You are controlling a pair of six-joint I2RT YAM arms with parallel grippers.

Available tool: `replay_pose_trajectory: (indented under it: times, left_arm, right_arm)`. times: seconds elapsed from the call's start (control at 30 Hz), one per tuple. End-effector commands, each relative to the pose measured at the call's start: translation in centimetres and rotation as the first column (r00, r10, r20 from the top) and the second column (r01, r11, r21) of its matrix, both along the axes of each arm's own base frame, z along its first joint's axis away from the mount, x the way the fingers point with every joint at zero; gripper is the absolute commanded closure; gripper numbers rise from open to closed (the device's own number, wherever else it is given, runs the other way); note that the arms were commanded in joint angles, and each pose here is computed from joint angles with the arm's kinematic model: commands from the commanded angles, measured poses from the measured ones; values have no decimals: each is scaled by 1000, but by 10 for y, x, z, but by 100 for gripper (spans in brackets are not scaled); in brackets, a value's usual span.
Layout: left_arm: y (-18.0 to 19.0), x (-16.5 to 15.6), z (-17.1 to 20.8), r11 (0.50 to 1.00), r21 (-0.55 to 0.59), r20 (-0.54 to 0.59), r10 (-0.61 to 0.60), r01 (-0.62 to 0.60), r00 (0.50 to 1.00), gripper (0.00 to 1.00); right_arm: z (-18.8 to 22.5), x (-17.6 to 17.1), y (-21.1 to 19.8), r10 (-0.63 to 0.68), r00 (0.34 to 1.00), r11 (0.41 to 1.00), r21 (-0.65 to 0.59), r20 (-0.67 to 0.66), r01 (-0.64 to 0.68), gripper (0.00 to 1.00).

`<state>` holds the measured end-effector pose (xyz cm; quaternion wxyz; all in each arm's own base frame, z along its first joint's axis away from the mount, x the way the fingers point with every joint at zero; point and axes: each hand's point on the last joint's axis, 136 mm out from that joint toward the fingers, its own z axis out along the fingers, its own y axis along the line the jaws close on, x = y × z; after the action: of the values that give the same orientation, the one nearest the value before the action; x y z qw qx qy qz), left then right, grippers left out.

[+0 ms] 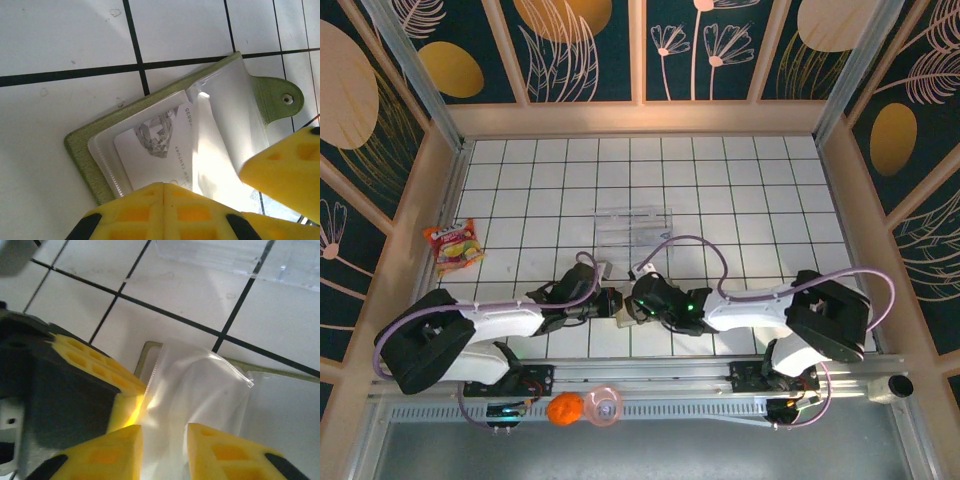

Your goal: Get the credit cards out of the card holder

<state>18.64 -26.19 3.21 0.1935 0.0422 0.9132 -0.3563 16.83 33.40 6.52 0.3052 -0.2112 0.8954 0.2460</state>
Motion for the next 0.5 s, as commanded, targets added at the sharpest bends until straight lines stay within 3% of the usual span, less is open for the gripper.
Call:
replay_pose_trajectory:
  times: [0.0, 0.3, 0.47]
  left_arm:
    - [-24, 4, 24, 996, -76, 47, -43, 46, 998, 90]
    - [-91, -7, 37, 972, -132, 48, -191, 196, 980, 89]
    - [-114, -2, 40, 963, -140, 61, -225, 232, 972, 78]
  right_arm:
    - [26, 9, -17, -82, 996, 995, 60, 44, 79, 61]
    - [37, 15, -91, -289, 957, 952, 104, -3, 288, 60]
    - [28, 11, -115, -337, 940, 933, 116, -47, 340, 60]
